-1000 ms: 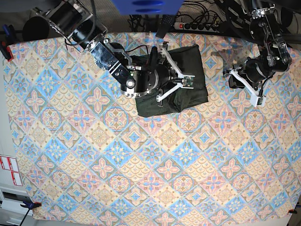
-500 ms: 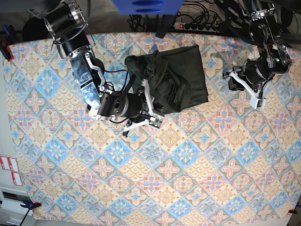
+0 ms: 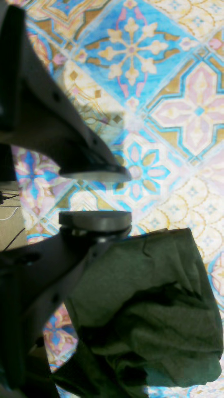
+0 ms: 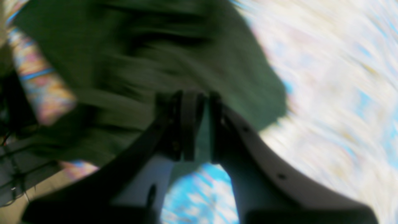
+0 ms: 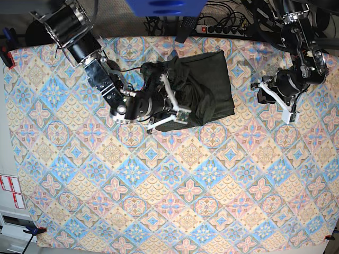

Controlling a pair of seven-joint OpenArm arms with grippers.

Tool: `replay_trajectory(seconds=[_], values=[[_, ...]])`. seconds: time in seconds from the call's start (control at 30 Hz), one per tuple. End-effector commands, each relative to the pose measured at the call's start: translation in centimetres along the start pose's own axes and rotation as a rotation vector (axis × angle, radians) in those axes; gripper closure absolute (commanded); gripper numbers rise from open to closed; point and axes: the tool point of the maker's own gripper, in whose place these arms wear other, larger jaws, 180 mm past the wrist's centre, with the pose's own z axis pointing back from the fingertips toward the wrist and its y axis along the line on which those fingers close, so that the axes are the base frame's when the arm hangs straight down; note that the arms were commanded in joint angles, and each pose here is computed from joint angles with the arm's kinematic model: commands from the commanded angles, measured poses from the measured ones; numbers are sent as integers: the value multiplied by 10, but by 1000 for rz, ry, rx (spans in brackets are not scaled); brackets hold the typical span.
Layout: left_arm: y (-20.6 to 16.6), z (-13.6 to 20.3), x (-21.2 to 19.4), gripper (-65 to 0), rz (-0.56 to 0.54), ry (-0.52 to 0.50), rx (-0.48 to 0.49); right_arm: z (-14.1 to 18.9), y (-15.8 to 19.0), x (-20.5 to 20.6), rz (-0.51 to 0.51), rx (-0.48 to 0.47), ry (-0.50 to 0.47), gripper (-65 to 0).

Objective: Fold the T-shirt properly
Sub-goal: 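Fold the bundle's edge over with the right gripper toward the left gripper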

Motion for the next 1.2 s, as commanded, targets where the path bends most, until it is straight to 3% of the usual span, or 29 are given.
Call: replay_trajectory(seconds=[0.0,0.17,0.3,0.4,0.5,0.6,0.77,1.0,1.17], values=[[1,4,14,-146,-17,-42,2,2,3,17,40,12,-40,-78],[1,5,15,-146,-19,-44,3,-12,40,32,197,98,-13,-79],[1,5,15,-146,-19,-44,3,-20,67,71,347,151,-48,-79],[0,5,15,-146,-17,-46,-2,-19,65,79,393,146,-46,-79],[0,5,16,-146,-19,-49,-2,-12,51,84,363,109,-71,-76],[0,6,17,-146,-21,-50,-3,14,19,104,307,11,-157,-76],[0,6,15,-146,-20,-47,-2,34,-36,69,140,-100,-152,-75],[1,6,15,-146,-21,-46,-1,14,-49,27,22,-74,-69,-76],[1,6,15,-146,-21,-46,-1,-2,-47,9,-44,-36,-60,-77]])
